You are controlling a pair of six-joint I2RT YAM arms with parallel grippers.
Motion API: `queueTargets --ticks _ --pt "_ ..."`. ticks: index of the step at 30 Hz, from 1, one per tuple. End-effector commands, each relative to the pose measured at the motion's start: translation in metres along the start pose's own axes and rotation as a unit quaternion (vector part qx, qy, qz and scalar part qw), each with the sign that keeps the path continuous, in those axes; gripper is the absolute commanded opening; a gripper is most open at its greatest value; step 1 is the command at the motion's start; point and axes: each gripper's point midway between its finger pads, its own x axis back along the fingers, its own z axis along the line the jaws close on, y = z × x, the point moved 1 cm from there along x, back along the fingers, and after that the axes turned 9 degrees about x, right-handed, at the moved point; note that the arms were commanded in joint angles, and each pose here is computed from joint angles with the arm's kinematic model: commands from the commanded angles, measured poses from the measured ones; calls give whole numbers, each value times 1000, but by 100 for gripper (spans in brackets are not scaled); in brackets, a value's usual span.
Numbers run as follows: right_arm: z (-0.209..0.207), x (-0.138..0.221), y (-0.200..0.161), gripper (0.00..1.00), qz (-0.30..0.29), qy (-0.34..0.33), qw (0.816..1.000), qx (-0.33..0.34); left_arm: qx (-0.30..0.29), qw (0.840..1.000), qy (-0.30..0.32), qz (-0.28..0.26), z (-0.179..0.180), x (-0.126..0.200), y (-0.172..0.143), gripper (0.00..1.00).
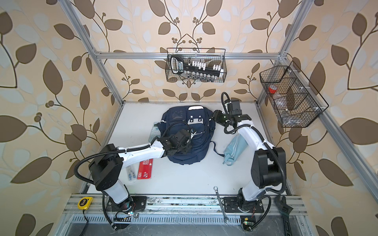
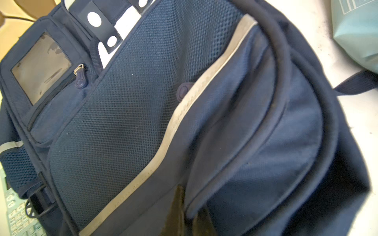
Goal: Pack books, pencil case, and school supplies into a backpack
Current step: Unzip the student bag at the center of the table.
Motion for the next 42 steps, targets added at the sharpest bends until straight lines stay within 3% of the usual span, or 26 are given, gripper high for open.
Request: queueTargets --ticks 1,13,17,20,24,29,36,42 --pt "-11 -41 -32 45 77 12 997 11 41 999 5 -19 8 6 9 0" --pt "-34 -91 -42 42 106 2 994 12 53 999 -4 -7 3 0 5 0" --pt "-37 -98 -41 27 109 -1 994 14 53 999 -1 -9 4 1 5 0" --pt "-41 -98 -37 24 101 -16 994 25 54 998 -2 -7 4 0 4 0" --pt "-46 -102 -34 24 99 -31 994 38 57 998 -2 -8 4 0 3 0" --pt "-49 -108 -28 33 101 -37 993 43 58 998 -3 -8 4 0 4 0" --pt "-47 -106 -32 11 107 -61 990 61 54 998 -3 -5 2 -3 6 0" --pt "-51 -95 -27 10 109 -129 981 96 57 998 -6 -1 1 -6 4 0"
